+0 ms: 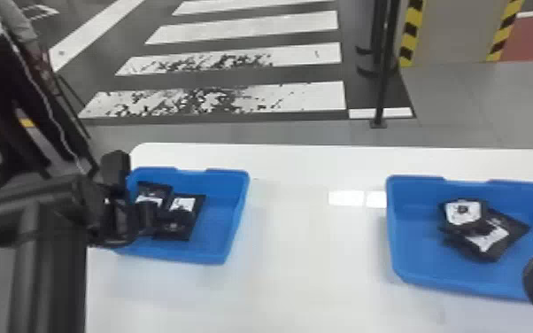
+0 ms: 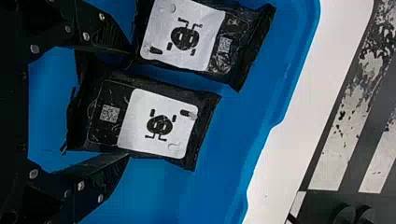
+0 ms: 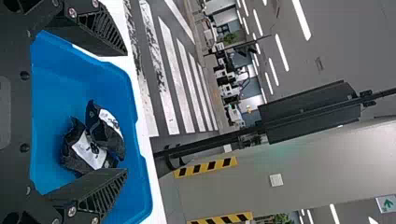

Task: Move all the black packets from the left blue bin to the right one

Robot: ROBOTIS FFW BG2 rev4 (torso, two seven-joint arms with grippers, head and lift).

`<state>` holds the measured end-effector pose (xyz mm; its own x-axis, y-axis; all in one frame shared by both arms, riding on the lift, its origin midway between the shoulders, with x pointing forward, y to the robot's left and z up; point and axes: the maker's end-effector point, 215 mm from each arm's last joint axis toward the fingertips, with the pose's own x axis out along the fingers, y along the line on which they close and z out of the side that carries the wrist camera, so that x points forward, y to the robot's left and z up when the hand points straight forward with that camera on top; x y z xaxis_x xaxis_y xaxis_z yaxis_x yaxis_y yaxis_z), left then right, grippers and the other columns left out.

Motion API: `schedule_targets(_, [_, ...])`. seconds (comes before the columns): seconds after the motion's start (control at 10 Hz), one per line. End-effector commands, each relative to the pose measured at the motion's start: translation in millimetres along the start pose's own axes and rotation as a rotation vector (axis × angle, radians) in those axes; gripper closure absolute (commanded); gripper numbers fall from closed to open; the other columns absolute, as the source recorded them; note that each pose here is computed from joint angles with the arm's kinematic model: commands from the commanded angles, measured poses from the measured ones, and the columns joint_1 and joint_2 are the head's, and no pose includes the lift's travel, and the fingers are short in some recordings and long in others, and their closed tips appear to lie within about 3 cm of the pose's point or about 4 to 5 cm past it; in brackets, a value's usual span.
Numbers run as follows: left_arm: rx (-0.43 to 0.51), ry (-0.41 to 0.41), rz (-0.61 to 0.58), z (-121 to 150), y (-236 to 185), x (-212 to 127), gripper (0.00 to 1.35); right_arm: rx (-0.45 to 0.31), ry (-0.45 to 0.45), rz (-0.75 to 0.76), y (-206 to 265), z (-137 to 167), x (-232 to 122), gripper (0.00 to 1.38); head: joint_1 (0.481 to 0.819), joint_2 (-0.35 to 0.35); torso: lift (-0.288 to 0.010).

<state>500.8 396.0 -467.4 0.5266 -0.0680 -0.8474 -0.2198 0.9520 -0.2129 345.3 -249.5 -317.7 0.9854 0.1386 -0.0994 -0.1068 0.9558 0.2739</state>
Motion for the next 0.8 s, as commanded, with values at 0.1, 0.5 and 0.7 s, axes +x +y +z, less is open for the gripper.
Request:
schedule_targets(0.1, [0.021,-0.021,0.016,5.4,2.6,8.2,1.19,0.012,0.002,0.002,-0.3,-2.0,1.0,0.16,0.695,0.194,-0.150])
schedule_targets(0.5, [0.068,-0.122,-0.050,14.2,-21.9,-4.0,1.21,0.023,0.006,0.008,0.8,-2.5,-0.1,0.17,0.695,0.190,-0.150])
schedule_targets(0.7, [0.102,-0.170,-0.136,7.6,-53.0,-25.7,1.21,0.027,0.003,0.011,1.5,-1.0,0.1,0.17,0.695,0.162,-0.150])
